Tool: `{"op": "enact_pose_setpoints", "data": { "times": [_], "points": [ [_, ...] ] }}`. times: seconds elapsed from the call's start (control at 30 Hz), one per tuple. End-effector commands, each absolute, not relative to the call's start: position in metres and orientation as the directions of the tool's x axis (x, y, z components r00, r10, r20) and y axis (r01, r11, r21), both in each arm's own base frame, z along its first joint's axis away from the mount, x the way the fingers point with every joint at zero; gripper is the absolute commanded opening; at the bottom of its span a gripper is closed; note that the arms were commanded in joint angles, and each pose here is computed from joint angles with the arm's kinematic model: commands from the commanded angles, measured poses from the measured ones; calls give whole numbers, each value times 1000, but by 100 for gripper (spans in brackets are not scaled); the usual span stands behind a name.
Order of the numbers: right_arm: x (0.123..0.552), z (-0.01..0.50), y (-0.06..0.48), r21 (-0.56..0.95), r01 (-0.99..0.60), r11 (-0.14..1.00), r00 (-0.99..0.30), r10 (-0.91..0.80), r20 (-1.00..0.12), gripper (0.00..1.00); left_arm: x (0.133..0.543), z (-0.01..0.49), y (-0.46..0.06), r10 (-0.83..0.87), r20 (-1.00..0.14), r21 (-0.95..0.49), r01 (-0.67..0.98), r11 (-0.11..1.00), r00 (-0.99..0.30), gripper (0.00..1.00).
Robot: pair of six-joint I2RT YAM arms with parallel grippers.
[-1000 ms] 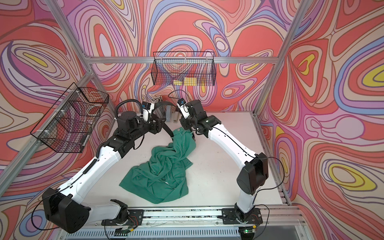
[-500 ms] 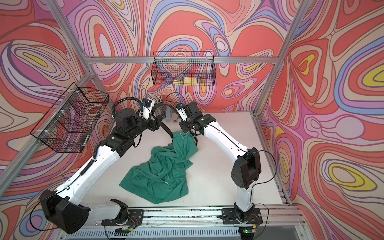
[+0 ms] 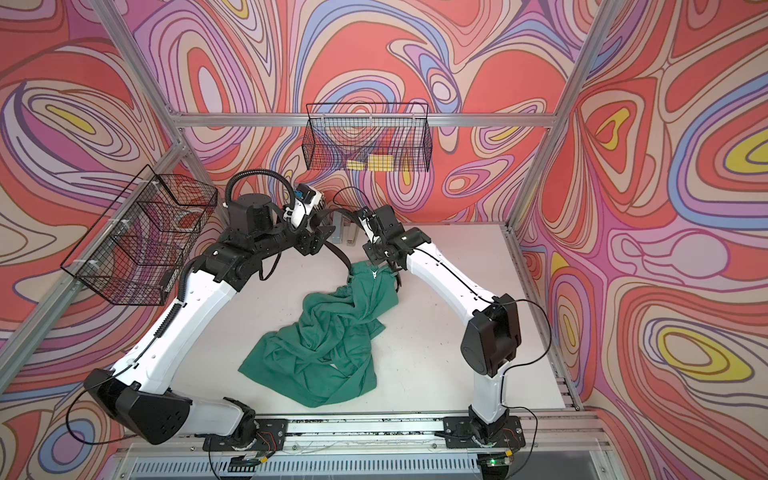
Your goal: Remove the belt from the trousers
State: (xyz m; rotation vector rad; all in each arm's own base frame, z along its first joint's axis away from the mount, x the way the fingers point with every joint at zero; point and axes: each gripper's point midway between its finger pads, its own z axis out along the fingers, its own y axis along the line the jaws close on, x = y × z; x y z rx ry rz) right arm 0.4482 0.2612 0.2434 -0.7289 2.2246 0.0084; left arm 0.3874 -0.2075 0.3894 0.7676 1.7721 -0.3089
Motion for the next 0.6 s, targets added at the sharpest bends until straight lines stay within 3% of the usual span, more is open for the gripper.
{"op": "enact_pose_setpoints", "data": {
  "times": [0.0,0.33,0.57],
  "points": [
    [450,241,253,-246,-479,842,-552,-507,-662,0,379,380,-213,398,-900,181,676,714,-179,73],
    [444,256,263,-203,-521,829,-512,-494,-703,0,402,412,-222,358,-921,175,657,733,-155,74],
    [438,278,268,-181,-549,816,-465,-479,-744,0,426,382,-233,408,-892,180,674,717,-195,74]
  ]
}}
